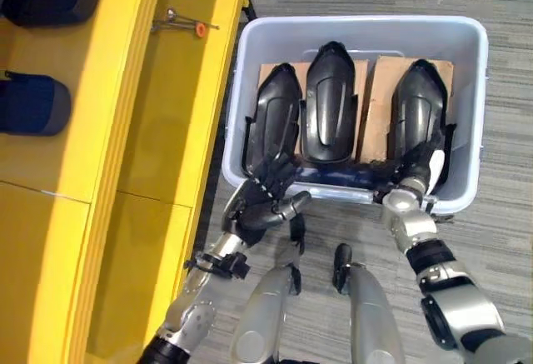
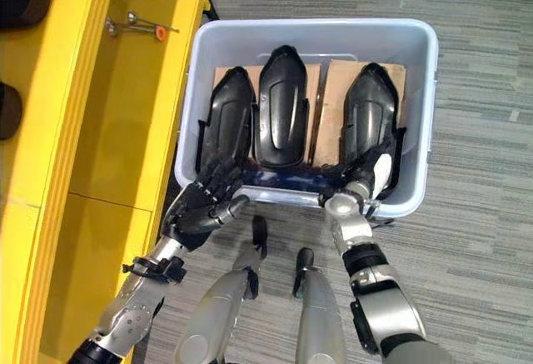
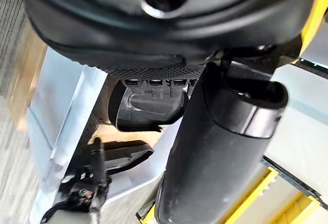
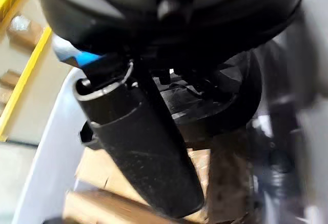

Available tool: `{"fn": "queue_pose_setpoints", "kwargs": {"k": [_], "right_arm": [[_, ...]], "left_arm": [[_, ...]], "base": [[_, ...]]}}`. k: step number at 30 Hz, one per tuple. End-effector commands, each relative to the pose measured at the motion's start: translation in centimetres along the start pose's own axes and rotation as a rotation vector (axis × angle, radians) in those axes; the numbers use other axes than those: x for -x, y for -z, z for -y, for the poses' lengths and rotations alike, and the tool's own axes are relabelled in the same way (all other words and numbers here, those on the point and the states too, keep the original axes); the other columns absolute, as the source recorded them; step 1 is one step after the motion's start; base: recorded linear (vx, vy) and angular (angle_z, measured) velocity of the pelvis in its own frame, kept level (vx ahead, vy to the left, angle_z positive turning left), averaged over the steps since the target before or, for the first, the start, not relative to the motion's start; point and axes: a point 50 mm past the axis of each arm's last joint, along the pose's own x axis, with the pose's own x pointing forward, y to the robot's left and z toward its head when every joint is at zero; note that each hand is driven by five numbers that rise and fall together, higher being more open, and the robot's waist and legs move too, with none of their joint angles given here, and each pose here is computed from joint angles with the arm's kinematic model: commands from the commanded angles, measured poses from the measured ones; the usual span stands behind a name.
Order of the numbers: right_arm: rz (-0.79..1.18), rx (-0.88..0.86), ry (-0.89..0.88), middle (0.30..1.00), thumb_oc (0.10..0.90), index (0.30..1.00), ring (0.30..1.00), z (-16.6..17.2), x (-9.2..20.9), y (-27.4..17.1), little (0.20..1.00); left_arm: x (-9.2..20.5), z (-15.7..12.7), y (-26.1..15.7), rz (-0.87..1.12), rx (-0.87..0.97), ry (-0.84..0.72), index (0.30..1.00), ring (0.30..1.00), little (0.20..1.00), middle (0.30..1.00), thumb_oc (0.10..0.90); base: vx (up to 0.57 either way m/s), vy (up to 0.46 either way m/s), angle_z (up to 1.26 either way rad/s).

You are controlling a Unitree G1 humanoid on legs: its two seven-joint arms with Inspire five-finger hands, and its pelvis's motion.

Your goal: Move parts from the plastic box to the shelf.

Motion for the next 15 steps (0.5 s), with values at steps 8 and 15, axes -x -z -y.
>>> {"fn": "queue_pose_setpoints", "kwargs": {"k": [8, 15], "right_arm": [[0.484, 0.241, 0.026, 1.000, 0.900, 1.000, 1.000, 1.0, -1.0, -10.1, 1.000], [0.606, 0.282, 0.114, 1.000, 0.900, 1.000, 1.000, 2.2, -1.0, -13.0, 1.000]], "left_arm": [[-0.8, 3.2, -1.6, 0.106, 0.008, 0.200, 1.000, 1.000, 1.000, 1.000, 0.900], [-0.3, 2.9, -1.4, 0.103, 0.025, 0.208, 1.000, 1.000, 1.000, 1.000, 0.900]], "base": [[0.00, 0.009, 0.02], [0.00, 0.006, 0.01]]}}
